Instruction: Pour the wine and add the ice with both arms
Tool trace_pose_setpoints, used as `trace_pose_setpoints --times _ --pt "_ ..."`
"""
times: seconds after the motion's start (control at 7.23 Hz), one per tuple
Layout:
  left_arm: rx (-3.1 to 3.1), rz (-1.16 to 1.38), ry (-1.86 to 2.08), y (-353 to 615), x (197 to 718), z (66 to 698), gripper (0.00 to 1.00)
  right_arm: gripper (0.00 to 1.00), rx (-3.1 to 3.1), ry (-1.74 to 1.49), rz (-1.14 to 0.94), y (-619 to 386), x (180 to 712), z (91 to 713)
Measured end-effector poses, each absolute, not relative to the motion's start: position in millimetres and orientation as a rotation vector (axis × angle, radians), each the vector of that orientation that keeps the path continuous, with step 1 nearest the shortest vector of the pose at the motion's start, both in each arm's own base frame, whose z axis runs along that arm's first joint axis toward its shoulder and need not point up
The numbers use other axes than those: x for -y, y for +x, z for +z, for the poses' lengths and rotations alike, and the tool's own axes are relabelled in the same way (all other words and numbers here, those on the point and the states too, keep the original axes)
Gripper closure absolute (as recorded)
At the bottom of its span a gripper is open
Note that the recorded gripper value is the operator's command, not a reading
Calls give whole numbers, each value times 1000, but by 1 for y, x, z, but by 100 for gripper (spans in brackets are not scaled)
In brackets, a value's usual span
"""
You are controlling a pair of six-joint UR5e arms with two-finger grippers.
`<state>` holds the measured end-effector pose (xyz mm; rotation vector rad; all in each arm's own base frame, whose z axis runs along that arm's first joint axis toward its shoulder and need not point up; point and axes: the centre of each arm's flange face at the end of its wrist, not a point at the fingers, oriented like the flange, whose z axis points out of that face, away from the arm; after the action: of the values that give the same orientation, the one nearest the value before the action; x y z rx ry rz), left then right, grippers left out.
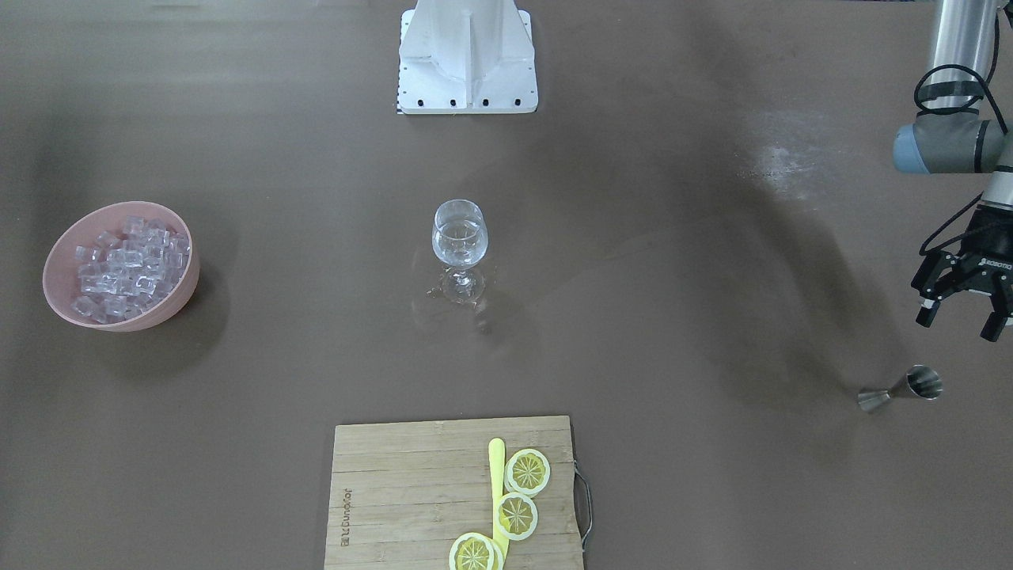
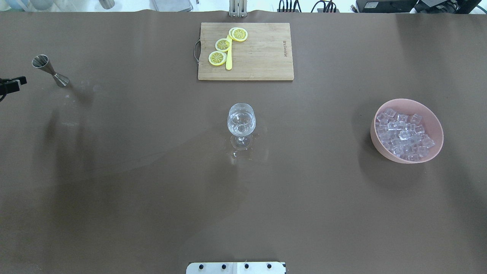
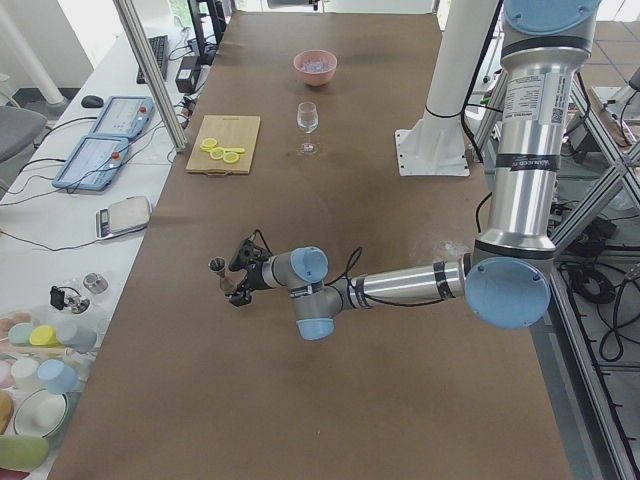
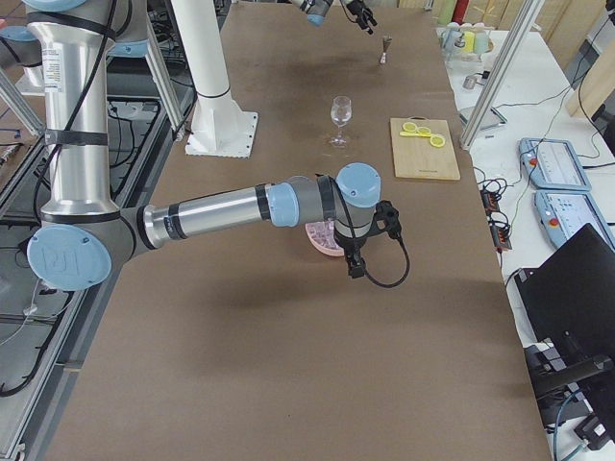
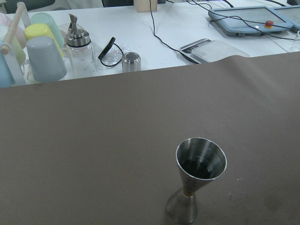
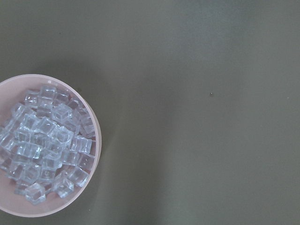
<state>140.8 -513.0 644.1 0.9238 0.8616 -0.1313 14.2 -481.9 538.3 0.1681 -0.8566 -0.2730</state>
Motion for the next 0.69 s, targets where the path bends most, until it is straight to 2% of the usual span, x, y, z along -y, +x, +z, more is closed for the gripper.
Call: trace_pose_setpoints --times 0.69 --pt "-797 -185 1053 215 513 628 2 0 857 167 -271 14 482 538"
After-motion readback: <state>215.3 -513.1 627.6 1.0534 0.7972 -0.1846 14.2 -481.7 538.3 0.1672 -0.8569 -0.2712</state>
